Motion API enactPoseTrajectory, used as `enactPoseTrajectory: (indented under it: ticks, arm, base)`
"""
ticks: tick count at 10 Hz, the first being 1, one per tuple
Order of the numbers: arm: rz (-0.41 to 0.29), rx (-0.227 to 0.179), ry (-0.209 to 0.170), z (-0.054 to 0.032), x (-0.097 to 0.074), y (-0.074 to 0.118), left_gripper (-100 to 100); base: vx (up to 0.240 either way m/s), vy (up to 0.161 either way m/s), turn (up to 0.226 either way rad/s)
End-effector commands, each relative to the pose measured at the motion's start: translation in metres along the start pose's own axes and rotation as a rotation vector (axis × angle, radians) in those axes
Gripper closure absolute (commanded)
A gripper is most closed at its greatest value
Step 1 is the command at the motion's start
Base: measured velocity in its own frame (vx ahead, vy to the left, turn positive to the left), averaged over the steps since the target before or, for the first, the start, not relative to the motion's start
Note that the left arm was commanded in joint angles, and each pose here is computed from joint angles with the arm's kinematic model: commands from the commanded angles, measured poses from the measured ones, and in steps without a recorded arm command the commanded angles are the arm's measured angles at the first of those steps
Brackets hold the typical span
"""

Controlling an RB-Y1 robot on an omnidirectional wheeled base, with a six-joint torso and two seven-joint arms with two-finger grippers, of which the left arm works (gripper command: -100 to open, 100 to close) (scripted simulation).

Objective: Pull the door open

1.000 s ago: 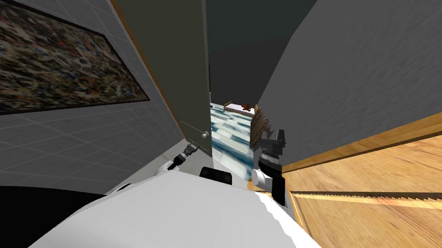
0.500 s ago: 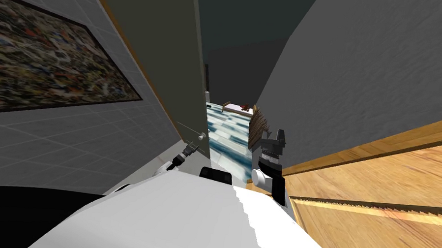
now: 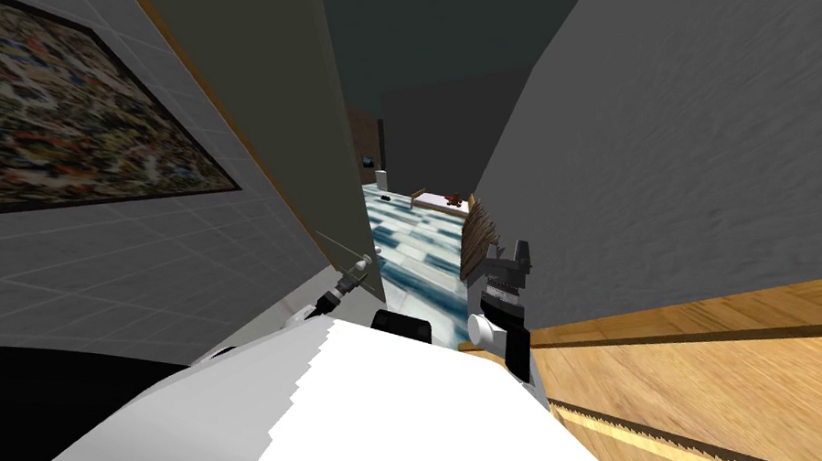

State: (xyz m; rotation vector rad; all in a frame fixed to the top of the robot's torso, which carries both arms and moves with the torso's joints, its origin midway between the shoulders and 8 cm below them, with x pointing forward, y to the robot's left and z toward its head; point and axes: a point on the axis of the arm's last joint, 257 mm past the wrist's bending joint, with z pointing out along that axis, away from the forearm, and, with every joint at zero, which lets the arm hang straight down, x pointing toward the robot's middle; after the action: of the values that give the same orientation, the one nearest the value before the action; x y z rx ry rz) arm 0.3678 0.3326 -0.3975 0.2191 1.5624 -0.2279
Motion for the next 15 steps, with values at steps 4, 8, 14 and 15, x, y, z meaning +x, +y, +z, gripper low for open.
enactPoseTrajectory:
  ticks: [4,8,14,15]
  arm:
    - [-0.007,-0.005,0.011,-0.0062,0.005,-0.001,100]
    - [-0.007,-0.005,0.011,-0.0062,0.005,-0.001,100]
    - [0.004,0.019,0.002,-0.0183,-0.003,0.006,-100]
    - [0.008,-0.01,-0.003,-0.0053,-0.003,0.011,-100]
  base:
    - [0.036,0.01,0.016]
    - [-0.003,0.001,-0.004]
    - [-0.171,0.042,0.03]
    - [-0.011,0.02,-0.204]
